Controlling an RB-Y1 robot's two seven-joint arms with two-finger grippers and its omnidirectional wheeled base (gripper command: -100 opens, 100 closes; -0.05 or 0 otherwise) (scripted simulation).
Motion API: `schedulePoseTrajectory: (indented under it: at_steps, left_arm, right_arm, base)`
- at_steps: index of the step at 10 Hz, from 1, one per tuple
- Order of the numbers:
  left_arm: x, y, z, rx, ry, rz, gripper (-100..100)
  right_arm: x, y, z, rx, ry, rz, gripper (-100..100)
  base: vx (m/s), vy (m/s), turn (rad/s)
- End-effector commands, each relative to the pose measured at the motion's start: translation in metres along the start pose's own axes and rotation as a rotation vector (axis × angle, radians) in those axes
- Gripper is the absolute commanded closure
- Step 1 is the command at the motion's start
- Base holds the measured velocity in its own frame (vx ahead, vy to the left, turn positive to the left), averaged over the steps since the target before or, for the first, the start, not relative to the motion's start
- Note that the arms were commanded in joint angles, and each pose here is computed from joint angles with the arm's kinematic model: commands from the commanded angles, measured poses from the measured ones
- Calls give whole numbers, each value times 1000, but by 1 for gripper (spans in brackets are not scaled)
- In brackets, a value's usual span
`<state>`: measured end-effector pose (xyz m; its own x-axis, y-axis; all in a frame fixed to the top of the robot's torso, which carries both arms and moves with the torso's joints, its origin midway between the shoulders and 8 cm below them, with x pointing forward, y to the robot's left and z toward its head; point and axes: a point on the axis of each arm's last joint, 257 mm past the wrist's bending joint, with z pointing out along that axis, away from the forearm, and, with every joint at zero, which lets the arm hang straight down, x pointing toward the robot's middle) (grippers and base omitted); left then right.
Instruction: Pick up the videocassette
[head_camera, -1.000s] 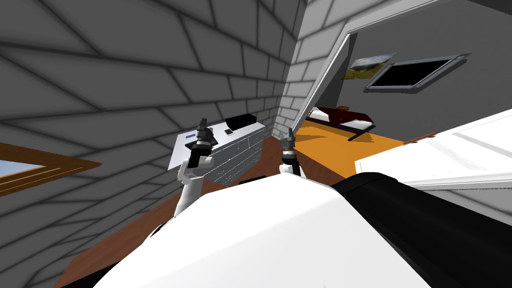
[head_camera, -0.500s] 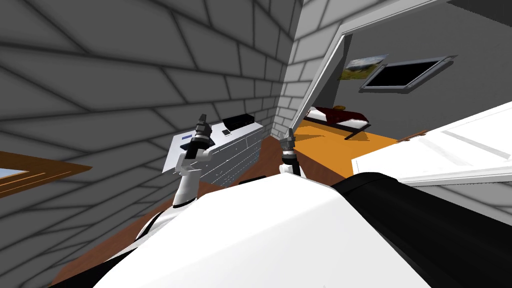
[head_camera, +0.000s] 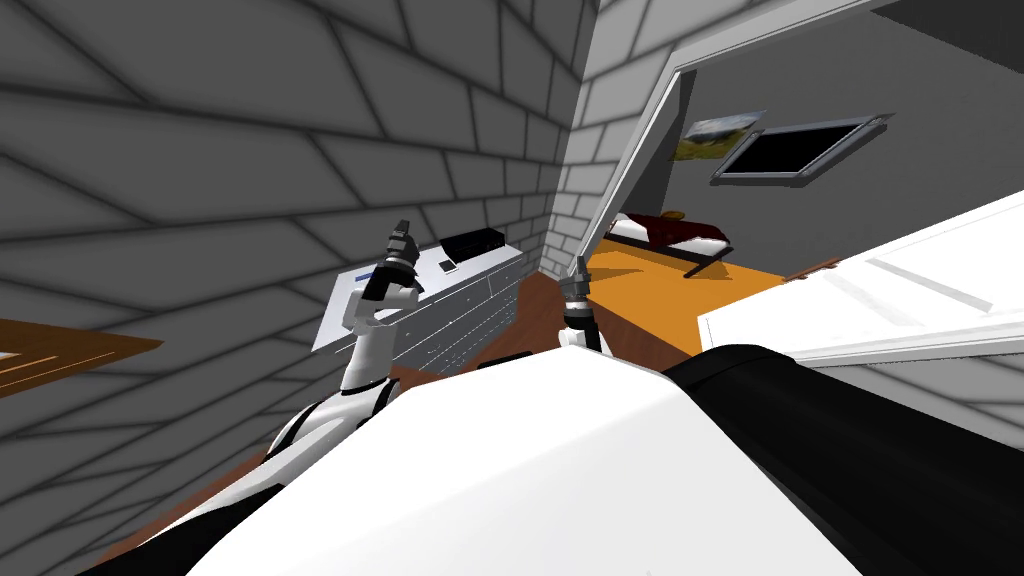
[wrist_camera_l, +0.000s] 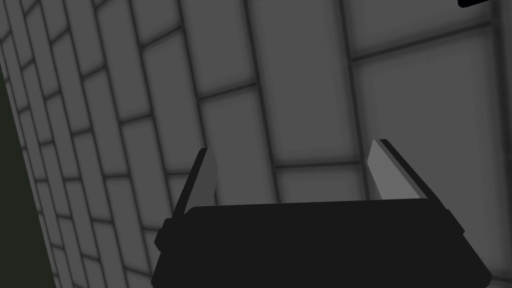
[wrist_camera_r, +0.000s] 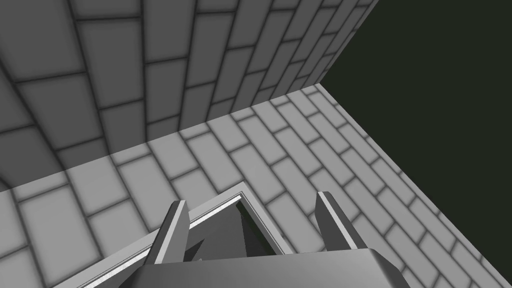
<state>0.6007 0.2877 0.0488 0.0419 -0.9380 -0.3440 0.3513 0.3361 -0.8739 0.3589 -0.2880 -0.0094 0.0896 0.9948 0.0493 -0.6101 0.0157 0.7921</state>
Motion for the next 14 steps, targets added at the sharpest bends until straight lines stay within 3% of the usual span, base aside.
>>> schedulePoseTrajectory:
  at_steps: [1, 2, 5, 7, 8, 9, 10, 11, 13, 14]
  left_arm:
    - [-6, 0, 13, -30, -5, 5, -100]
    - [-6, -1, 14, -30, -5, 4, -100]
    - [-35, 11, 40, -122, -29, 27, -100]
    - [-37, 17, 48, -160, -33, 22, -100]
    - [-52, 19, 57, -196, -47, 32, -100]
    - [-54, 26, 62, -227, -51, 28, -100]
    - [-54, 28, 61, -236, -51, 27, -100]
    - [-71, 29, 70, -271, -67, 34, -100]
    - [-73, 40, 71, -317, -71, 28, -100]
    - [-89, 37, 79, -349, -87, 33, -100]
  right_arm:
    - [0, 0, 0, 0, 0, 0, 0]
    - [0, 0, 0, 0, 0, 0, 0]
    - [0, 0, 0, 0, 0, 0, 0]
    - [0, 0, 0, 0, 0, 0, 0]
    - [0, 0, 0, 0, 0, 0, 0]
    - [0, 0, 0, 0, 0, 0, 0]
    - [0, 0, 0, 0, 0, 0, 0]
    - [0, 0, 0, 0, 0, 0, 0]
    - [0, 0, 0, 0, 0, 0, 0]
    - [0, 0, 0, 0, 0, 0, 0]
  base:
    - [6, -35, -22]
    - [1, -14, 3]
    - [8, -42, -27]
    - [4, -32, -4]
    - [1, -33, -17]
    - [8, -34, -5]
    - [5, -17, 0]
    - [8, -38, -4]
    - [2, -31, 1]
    - [4, -38, 5]
